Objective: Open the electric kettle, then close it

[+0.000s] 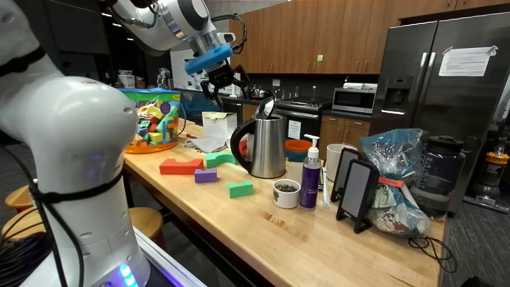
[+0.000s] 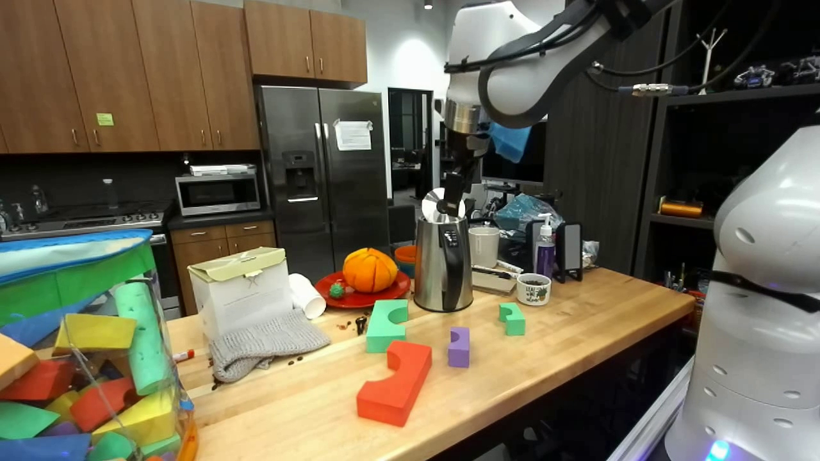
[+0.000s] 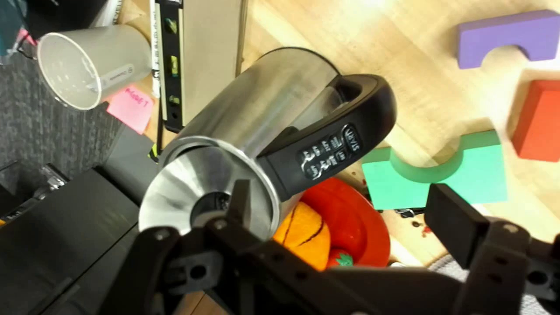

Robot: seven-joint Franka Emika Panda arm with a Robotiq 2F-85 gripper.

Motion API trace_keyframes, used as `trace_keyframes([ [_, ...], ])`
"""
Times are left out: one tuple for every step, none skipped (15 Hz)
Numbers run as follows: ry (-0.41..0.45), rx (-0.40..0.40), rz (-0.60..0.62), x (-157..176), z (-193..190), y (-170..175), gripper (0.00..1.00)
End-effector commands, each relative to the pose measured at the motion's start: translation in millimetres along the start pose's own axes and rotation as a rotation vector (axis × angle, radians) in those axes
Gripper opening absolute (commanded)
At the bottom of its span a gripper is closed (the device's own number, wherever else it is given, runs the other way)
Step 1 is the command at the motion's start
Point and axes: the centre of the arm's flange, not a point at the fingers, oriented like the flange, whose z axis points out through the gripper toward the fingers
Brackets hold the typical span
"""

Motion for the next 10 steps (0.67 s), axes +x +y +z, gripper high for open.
trace_keyframes([
  [0.011, 0.088, -0.021, -15.8, 1.9, 9.2, 1.0],
  [0.015, 0.113, -0.02, -16.5, 7.0, 11.6, 1.0],
  [0.02, 0.144, -0.019, -16.3, 15.8, 14.8, 1.0],
  [0.024, 0.167, -0.018, -17.4, 21.0, 17.0, 1.0],
  [0.028, 0.193, -0.025, -17.7, 29.1, 18.5, 1.0],
  [0.035, 0.211, -0.028, -18.2, 35.2, 19.8, 1.0],
  [0.046, 0.228, -0.036, -18.0, 42.7, 19.7, 1.0],
  [0.057, 0.24, -0.042, -17.9, 49.9, 18.8, 1.0],
  [0.067, 0.249, -0.045, -17.5, 57.0, 17.3, 1.0],
  [0.078, 0.254, -0.043, -16.9, 63.5, 16.0, 1.0],
])
